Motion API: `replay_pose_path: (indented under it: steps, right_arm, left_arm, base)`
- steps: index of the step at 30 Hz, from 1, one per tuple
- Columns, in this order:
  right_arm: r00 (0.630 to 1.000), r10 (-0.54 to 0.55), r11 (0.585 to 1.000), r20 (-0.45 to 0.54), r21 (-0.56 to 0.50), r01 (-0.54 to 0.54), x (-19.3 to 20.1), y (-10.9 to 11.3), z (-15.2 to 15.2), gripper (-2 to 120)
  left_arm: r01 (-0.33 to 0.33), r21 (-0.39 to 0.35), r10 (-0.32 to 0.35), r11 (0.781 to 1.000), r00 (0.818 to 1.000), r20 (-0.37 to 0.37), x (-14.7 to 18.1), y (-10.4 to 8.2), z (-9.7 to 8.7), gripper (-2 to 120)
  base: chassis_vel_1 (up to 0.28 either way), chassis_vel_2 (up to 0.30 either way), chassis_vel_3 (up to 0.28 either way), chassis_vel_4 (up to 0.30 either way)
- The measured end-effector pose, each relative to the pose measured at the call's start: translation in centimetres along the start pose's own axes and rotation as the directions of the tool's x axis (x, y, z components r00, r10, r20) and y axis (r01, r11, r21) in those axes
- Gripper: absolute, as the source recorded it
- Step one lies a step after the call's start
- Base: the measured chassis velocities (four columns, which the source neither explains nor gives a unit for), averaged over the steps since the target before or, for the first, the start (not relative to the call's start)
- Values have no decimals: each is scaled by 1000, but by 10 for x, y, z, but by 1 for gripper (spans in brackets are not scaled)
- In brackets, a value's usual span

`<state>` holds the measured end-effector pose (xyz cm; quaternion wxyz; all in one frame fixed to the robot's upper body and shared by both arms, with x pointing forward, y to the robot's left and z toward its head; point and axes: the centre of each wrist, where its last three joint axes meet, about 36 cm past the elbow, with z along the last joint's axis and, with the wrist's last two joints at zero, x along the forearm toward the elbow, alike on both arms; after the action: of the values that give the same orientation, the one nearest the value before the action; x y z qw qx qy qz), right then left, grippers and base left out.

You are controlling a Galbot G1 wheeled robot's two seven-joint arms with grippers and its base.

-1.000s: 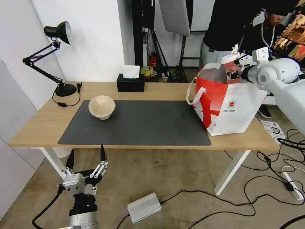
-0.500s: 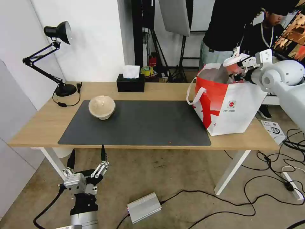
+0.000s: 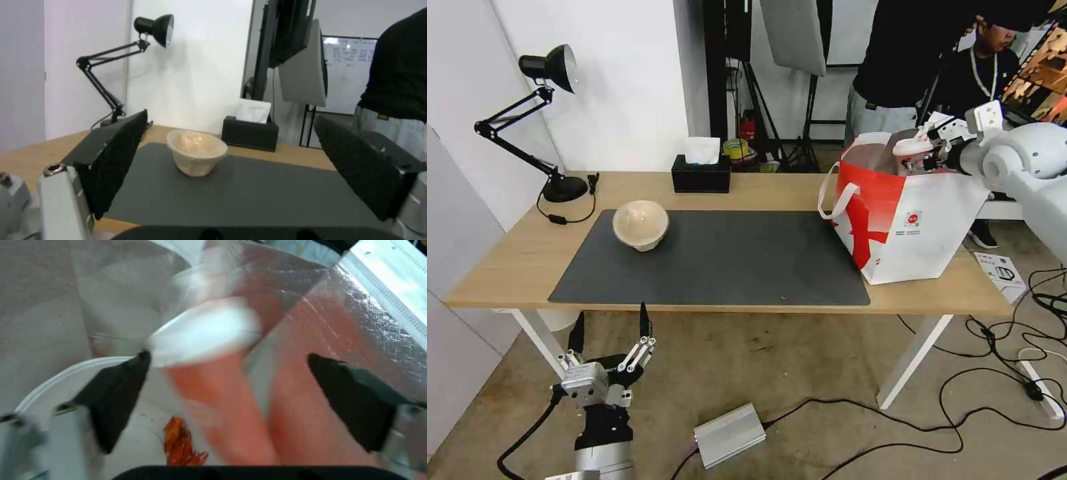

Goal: Pick up the trash from the table and place it into the takeout bag.

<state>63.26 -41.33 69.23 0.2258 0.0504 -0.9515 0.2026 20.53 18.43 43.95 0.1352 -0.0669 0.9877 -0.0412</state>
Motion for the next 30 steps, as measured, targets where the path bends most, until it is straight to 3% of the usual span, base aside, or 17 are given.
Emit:
replay_pose_path:
  steps: [6,30]
  right_arm:
    - [1000,1,1000,-4,10,-1,0,-2,0,100]
    - [1000,12,1000,7,13,-12,10,-8,-2,100]
  left_arm:
    - [1,-2,-1,1000,1000,-6,2,1,0,100]
    - [4,3,-4,1000,1000,-1,1,1,1,100]
  base:
    - [0,0,0,0]
    - [0,0,0,0]
